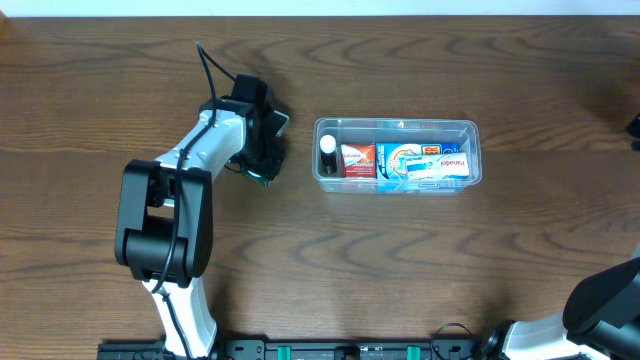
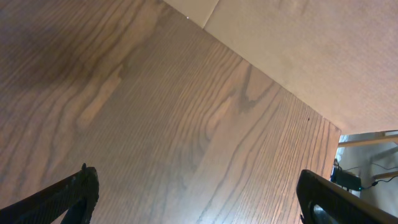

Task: Pack container
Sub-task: 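Grasp the green Zam-Buk tin with left gripper, then lower the green tin into the container's middle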

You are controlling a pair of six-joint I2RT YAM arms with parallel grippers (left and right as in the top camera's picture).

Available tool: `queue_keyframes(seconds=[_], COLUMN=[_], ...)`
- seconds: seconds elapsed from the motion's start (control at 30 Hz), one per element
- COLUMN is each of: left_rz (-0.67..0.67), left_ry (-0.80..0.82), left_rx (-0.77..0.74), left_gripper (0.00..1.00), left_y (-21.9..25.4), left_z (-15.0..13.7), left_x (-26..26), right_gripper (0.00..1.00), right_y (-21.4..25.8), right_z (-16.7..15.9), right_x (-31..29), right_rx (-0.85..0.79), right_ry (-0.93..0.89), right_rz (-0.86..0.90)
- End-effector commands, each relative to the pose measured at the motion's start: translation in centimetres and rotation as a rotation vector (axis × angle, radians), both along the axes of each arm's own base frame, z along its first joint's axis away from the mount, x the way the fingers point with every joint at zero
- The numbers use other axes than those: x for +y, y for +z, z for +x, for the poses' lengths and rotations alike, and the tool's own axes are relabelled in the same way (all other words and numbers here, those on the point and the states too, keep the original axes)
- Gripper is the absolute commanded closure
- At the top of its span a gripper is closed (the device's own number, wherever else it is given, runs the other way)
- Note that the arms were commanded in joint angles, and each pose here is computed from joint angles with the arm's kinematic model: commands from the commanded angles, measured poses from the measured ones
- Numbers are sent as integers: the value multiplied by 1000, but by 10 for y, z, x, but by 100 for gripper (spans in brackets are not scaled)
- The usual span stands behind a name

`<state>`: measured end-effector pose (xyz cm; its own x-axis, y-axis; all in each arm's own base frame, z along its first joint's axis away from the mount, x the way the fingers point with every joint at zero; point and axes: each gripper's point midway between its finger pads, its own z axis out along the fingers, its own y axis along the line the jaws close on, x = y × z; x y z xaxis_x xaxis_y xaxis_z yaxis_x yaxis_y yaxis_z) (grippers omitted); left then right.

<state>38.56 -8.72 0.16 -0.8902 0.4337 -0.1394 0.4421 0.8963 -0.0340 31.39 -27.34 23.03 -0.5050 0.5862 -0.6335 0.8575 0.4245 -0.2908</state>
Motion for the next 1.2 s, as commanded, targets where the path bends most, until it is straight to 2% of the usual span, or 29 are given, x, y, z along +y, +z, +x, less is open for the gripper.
queue_keyframes(seconds=[0.0,0.23,0.3,0.4,0.6,0.8,0.9,1.17], left_rz=[-31,-31,-59,-110,-226,-356,-404,-529], left_ry=[70,175,206,245,281,269,206,155], left_rx=[-123,-344,-406,-495,-627,-659,-663,-612], left_gripper=[33,34,37,42,43,43,43,43], left_y=[48,133,161,201,260,281,283,267], left_z=[23,37,37,32,15,5,-1,-10], left_x=[-1,10,10,7,-15,-66,-101,-184], right_gripper=[1,1,1,1,1,1,1,1], right_y=[11,11,11,11,11,11,11,11], right_z=[-3,-3,-3,-3,-3,-3,-3,-3], right_x=[-3,-3,-3,-3,-3,-3,-3,-3], right_rx=[-12,-12,-12,-12,-12,-12,-12,-12], right_ry=[-10,-10,-10,-10,-10,-10,-10,-10], right_rz=[-24,-24,-24,-24,-24,-24,-24,-24])
